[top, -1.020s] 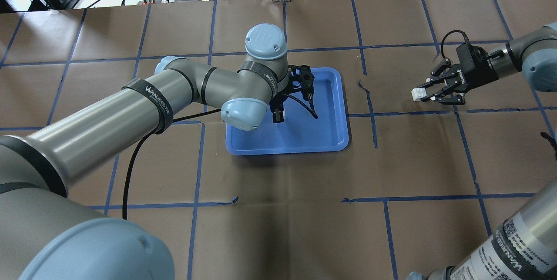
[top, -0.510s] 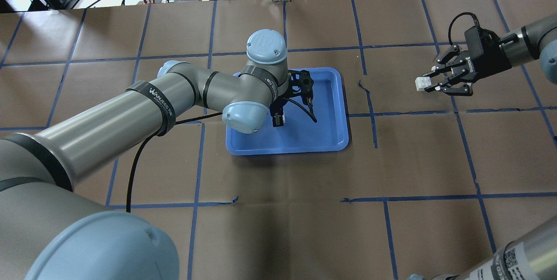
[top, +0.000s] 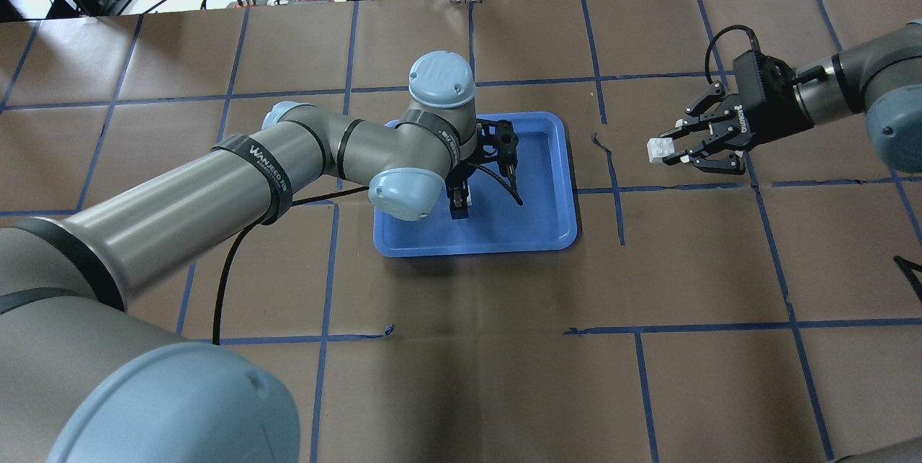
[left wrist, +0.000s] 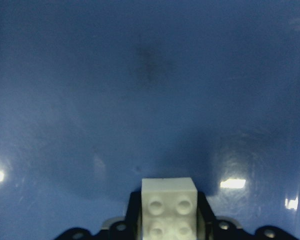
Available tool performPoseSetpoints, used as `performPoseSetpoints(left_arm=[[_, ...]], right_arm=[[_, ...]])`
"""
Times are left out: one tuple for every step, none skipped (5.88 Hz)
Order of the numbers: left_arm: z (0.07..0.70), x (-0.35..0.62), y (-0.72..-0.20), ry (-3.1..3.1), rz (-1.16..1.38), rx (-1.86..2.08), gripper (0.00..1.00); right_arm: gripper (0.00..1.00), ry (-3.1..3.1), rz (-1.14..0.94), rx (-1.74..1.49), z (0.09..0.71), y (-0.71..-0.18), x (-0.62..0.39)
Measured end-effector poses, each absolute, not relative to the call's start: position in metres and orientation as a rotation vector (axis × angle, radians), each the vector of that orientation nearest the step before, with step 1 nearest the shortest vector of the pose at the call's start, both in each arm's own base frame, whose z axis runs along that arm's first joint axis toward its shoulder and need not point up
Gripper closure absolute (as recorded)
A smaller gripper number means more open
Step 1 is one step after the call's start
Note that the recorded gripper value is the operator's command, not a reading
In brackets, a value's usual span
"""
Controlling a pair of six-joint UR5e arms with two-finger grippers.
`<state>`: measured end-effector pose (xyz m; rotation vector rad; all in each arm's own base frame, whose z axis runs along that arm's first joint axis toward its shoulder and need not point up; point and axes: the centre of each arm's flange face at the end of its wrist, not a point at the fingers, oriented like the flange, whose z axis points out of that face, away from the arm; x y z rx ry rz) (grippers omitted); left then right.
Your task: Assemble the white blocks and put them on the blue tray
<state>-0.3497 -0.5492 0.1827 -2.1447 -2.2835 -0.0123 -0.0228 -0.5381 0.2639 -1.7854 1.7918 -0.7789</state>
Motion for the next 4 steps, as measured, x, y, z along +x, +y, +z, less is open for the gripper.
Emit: performPoseSetpoints(left_arm=[[0.206,-0.349,-0.550,-2.284,-0.018,-2.143,0.01],[0.247,-0.346,-0.549,-2.286,-0.019,-2.137,0.01],[0.305,-0.337,-0.545,-2.294,-0.038,-2.118,0.01],[0.362,-0.318,-0.543,-2.315,-0.066,-2.076,0.01]], right_arm=[[0.61,1.789,-0.769,-1.787,0.265,-0.539,-0.008],[0.61,1.790,-0.779,-1.779,0.265,-0.541,0.002],[0.61,1.792,-0.805,-1.760,0.264,-0.542,0.010],[0.61,1.792,-0.820,-1.756,0.260,-0.542,0.026]])
